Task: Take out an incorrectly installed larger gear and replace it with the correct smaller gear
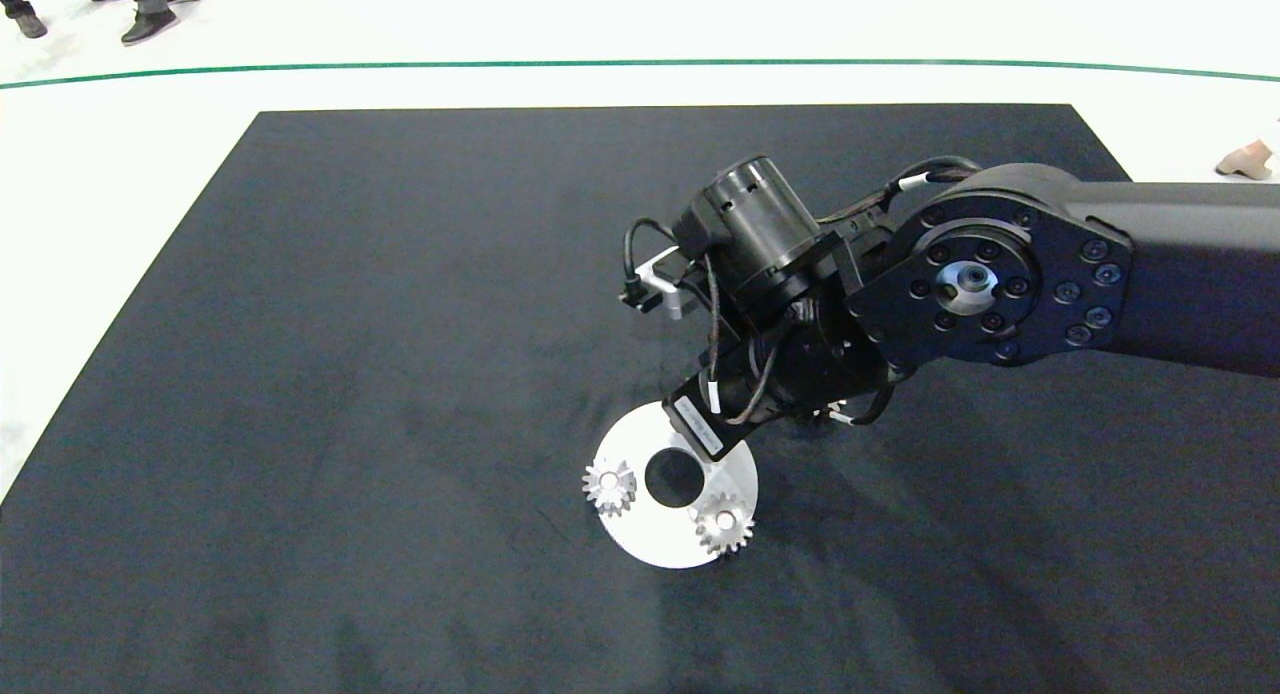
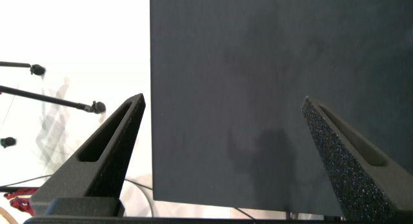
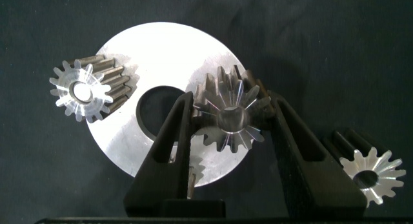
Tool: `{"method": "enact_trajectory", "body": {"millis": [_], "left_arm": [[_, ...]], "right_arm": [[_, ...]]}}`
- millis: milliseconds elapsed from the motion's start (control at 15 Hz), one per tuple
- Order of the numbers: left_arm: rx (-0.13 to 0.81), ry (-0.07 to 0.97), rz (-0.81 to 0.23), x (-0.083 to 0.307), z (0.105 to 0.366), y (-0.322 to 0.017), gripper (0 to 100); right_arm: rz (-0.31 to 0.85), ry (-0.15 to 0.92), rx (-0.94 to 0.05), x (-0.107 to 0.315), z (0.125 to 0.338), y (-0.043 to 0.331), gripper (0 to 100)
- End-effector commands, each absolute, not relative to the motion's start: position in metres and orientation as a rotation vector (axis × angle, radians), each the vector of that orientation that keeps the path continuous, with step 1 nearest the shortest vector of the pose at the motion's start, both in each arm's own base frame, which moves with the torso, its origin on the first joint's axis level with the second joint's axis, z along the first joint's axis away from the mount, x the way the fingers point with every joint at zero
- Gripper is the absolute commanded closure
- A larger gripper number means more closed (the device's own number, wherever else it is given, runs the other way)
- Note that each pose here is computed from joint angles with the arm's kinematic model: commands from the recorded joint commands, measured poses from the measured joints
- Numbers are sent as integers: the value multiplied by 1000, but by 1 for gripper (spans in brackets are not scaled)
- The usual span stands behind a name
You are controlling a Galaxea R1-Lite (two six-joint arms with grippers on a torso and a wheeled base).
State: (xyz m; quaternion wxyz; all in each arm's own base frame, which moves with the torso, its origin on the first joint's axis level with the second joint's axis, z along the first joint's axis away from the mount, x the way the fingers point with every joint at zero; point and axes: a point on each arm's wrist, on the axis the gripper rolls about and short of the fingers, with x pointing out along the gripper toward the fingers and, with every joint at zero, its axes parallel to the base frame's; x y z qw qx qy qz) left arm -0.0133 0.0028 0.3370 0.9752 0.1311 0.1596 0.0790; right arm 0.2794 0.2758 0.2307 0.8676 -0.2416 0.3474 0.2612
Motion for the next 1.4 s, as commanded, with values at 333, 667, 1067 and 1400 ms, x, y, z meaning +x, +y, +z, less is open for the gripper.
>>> {"method": "enact_trajectory", "body": {"millis": [333,667,1067,1400], "left_arm": [[266,329,160,-13,336,3,0],[266,328,160,-13,337,3,0],[266,329,160,-13,336,3,0],[212,203,167,-8,350,3,0]], "right_arm": [[545,737,-513,280,228,276,78],[542,738,-515,279,228,276,0],[522,736,-515,279,228,275,0],[477,606,-426,226,289,218,0]]}}
